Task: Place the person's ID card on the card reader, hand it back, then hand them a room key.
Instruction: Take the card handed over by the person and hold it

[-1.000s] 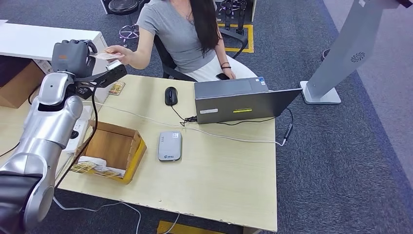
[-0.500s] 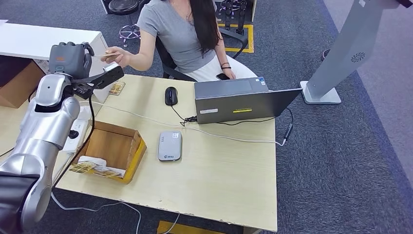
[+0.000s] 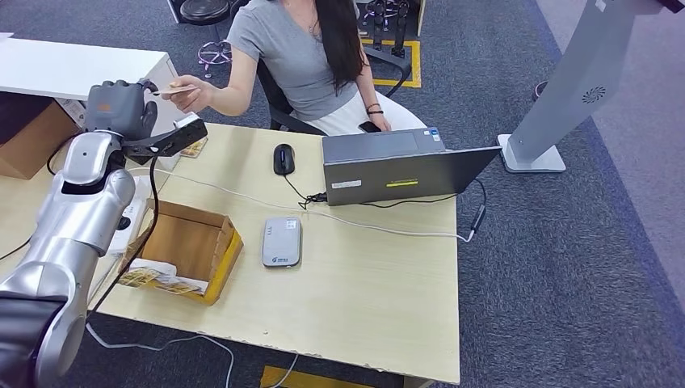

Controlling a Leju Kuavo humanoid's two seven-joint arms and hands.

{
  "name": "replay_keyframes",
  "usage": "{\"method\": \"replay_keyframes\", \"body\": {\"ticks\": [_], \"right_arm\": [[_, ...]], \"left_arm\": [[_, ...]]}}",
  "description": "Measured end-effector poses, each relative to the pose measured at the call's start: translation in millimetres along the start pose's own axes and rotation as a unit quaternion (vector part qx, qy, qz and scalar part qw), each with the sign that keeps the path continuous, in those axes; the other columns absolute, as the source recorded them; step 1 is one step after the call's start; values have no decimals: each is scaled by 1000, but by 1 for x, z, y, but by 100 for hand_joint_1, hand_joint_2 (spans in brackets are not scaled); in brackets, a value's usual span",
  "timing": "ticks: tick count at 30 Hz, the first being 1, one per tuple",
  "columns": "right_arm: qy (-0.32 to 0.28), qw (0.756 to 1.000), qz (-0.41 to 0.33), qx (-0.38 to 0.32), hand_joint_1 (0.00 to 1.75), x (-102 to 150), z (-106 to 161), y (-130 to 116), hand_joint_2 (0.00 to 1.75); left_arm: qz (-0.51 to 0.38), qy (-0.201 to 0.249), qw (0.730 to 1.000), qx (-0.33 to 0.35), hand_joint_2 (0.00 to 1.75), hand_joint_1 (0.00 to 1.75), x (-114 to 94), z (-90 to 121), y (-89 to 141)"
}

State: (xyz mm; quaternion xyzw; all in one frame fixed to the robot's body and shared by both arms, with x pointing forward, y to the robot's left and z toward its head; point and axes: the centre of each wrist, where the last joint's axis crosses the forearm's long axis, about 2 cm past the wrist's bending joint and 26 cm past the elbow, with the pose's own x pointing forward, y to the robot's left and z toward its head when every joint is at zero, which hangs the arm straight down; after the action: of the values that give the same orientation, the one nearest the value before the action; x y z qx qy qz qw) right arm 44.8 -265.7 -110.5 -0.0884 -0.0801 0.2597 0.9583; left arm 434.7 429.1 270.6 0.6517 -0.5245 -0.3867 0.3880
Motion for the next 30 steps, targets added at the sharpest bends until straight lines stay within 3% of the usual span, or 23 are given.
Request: {"method": "replay_keyframes", "body": {"ticks": [30], "right_arm": [[0,1000,-1,0,0,0,0,0,0]], "left_arm": [[-10,-8,1000,1,175,0,2,10,-8]]}}
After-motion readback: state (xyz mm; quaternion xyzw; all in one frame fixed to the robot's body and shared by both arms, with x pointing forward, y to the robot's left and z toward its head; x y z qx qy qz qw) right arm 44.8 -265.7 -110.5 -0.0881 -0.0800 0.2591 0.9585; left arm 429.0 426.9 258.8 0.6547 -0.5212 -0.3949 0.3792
